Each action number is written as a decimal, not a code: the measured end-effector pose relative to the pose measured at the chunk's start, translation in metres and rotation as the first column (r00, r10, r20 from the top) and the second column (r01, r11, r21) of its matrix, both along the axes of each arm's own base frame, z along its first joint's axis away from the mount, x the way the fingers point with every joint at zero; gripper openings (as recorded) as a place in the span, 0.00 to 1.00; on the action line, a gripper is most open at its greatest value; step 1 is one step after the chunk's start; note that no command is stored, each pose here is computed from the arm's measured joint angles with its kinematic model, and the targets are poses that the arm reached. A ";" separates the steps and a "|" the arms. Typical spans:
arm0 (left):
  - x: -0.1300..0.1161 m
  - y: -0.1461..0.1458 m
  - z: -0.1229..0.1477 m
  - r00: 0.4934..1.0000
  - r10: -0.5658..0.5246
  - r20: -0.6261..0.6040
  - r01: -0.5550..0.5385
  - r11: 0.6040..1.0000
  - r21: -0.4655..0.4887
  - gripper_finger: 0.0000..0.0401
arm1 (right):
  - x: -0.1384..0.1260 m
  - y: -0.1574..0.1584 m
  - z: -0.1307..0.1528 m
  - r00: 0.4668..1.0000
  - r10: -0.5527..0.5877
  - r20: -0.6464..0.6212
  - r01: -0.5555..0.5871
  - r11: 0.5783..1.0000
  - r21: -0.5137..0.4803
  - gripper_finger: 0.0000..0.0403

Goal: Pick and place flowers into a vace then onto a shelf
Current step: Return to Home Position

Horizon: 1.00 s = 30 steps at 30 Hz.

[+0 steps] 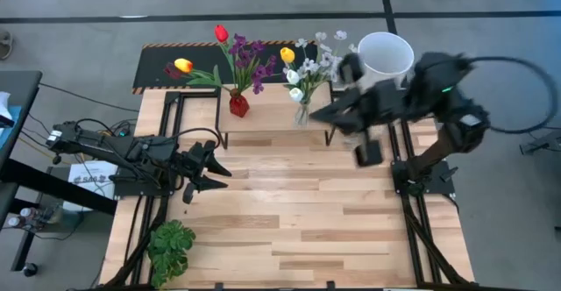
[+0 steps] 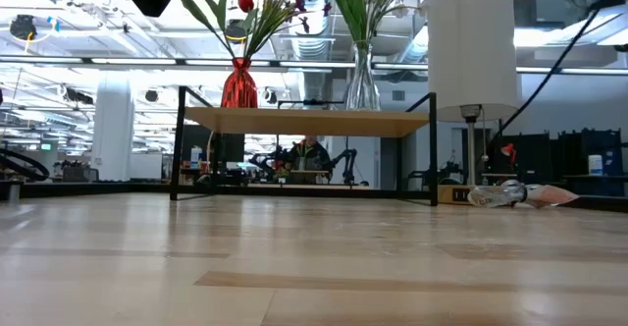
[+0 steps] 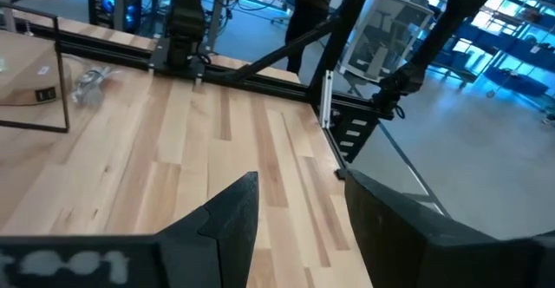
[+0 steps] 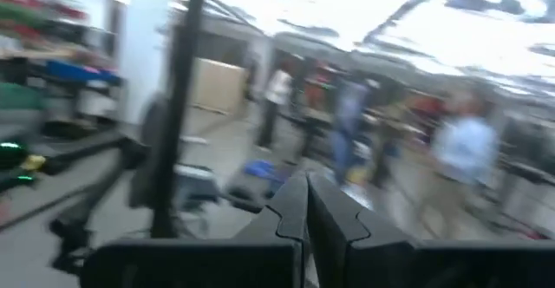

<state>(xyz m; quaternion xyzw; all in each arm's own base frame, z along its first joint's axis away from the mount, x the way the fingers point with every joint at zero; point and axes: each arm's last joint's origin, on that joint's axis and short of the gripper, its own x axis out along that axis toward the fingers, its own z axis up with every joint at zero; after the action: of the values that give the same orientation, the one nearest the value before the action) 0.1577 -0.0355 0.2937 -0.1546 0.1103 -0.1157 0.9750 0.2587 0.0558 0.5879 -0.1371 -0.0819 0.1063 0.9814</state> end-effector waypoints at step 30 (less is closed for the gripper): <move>-0.014 0.010 0.036 0.909 0.205 0.364 -0.244 0.968 0.064 0.40 | -0.135 -0.032 -0.185 0.916 -0.247 0.317 0.135 0.932 0.336 0.00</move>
<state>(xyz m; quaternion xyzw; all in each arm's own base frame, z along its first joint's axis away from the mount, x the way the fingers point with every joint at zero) 0.1439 -0.0255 0.3297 -0.0900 -0.0796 -0.0227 0.9925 0.1242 0.0236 0.4032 -0.0073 -0.2589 -0.0316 0.9654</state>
